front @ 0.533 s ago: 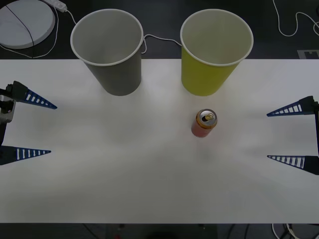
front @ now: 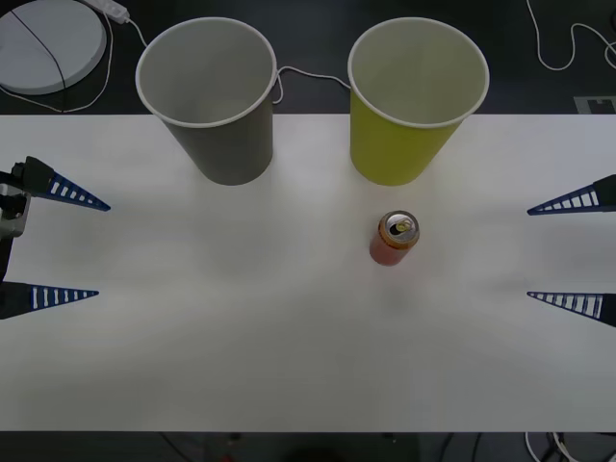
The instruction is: Put the can into the green bin and the plastic bottle into the gray bin
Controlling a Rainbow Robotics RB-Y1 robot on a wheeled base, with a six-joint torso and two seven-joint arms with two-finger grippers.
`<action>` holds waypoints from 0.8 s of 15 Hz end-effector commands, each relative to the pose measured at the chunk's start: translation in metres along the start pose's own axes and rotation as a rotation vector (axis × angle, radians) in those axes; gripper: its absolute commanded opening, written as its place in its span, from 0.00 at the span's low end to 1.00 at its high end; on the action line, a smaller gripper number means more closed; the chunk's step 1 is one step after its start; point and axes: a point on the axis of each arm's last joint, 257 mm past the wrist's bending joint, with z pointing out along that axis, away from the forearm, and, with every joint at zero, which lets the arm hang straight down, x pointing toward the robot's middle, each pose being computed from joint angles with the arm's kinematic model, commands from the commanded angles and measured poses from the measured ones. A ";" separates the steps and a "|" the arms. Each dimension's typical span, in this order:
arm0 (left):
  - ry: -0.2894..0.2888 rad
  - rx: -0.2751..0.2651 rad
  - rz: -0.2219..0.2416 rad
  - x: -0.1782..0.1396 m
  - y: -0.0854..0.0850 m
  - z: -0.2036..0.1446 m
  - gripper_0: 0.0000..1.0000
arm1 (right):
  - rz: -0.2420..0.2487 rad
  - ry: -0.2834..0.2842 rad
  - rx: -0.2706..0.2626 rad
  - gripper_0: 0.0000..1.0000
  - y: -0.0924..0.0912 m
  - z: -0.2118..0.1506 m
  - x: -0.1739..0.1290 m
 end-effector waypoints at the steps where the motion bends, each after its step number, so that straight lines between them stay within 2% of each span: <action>1: 0.000 0.000 0.000 0.000 0.000 0.000 1.00 | 0.018 0.000 0.021 1.00 -0.004 -0.002 0.005; 6: 0.000 0.000 0.000 0.000 0.000 0.000 1.00 | 0.111 -0.044 0.105 1.00 -0.020 0.007 0.021; 12: 0.000 0.000 0.000 0.000 0.000 0.000 1.00 | 0.256 -0.133 0.148 1.00 -0.017 0.021 0.042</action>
